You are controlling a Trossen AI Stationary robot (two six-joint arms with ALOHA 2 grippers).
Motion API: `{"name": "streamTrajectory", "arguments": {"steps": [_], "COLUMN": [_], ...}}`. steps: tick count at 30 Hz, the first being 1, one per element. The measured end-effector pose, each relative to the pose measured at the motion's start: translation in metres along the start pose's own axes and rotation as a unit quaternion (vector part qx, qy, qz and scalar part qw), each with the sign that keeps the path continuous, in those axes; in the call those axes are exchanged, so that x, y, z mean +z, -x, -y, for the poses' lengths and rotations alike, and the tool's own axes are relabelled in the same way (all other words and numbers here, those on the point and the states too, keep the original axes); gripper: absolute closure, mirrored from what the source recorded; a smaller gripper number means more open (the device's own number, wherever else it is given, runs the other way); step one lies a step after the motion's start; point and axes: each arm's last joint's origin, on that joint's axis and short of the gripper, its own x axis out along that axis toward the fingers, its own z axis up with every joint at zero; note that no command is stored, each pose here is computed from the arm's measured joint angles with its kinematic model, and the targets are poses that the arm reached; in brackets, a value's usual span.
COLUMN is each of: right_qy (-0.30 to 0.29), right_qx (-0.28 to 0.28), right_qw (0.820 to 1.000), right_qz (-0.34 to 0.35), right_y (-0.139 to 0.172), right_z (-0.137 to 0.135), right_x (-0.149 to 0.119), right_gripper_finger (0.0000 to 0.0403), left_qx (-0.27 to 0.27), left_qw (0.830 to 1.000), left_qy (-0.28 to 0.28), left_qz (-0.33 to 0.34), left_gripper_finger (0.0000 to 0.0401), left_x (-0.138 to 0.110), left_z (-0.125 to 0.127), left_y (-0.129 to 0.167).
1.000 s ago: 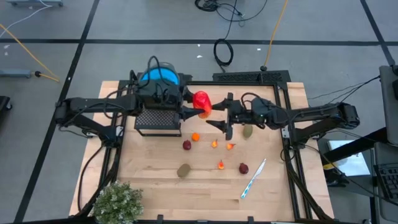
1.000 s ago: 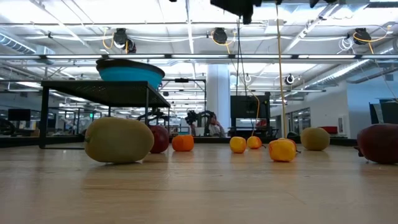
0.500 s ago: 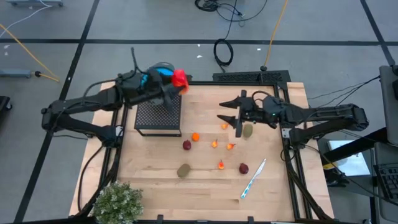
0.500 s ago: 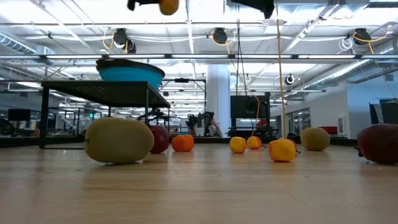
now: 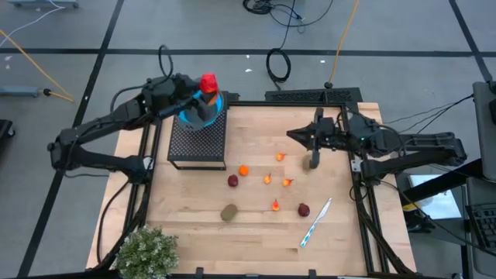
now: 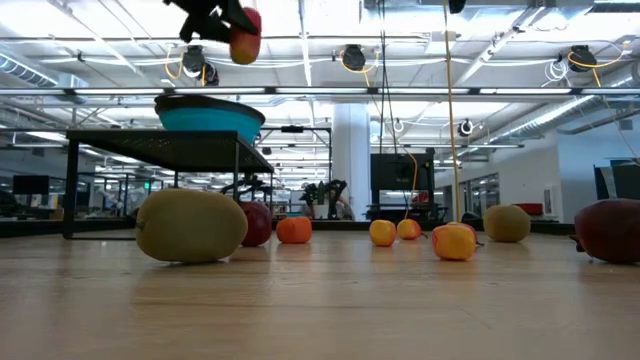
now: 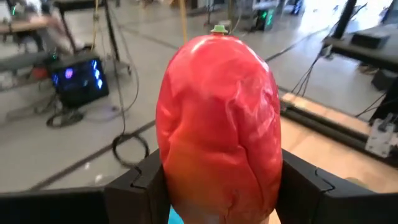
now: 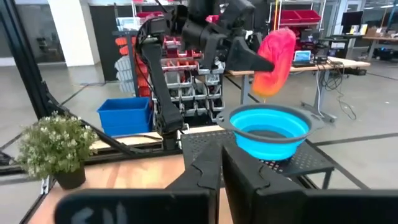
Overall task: Pick & Place Fruit
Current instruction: Put the mango into the blue strainer bowl on the shelf
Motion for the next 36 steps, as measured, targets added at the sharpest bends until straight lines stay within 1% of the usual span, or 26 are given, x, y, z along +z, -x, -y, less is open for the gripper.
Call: {"name": "streamTrajectory", "arguments": {"steps": [3,7,13,17,21,25,32,34,36], "right_qy": [0.017,0.032,0.037,0.034,0.033,0.026,-0.007,-0.006,0.009], "right_qx": [0.005,0.052,0.069,0.077,0.076,0.076,0.075,0.076,0.077], "right_qw": [1.0,0.998,0.993,0.991,0.992,0.993,0.997,0.997,0.997], "right_qz": [-0.014,-0.035,-0.085,-0.101,-0.098,-0.085,-0.025,-0.005,0.009], "right_y": [0.01,0.022,0.038,0.045,0.05,0.056,0.068,0.071,0.074], "right_z": [0.001,0.0,0.001,0.001,0.002,0.004,0.007,0.008,0.009], "right_x": [0.0,-0.001,-0.008,-0.01,-0.015,-0.029,-0.062,-0.071,-0.081], "right_gripper_finger": [0.0394,0.0401,0.0402,0.0402,0.0402,0.0402,0.0402,0.0402,0.0402], "left_qx": [0.009,0.019,0.021,0.026,0.023,0.032,0.034,0.035,0.039], "left_qw": [1.0,0.998,0.994,0.991,0.987,0.985,0.983,0.982,0.98], "left_qy": [0.013,0.031,0.059,0.065,0.076,0.079,0.091,0.09,0.085], "left_qz": [-0.02,-0.046,-0.085,-0.11,-0.137,-0.151,-0.157,-0.161,-0.175], "left_gripper_finger": [0.0195,0.0195,0.0194,0.0194,0.0194,0.0194,0.0194,0.0194,0.0194], "left_x": [-0.003,-0.007,-0.014,-0.019,-0.026,-0.029,-0.03,-0.03,-0.034], "left_z": [-0.01,-0.023,-0.037,-0.044,-0.047,-0.051,-0.055,-0.055,-0.055], "left_y": [-0.002,-0.004,-0.011,-0.017,-0.023,-0.025,-0.024,-0.024,-0.027]}}
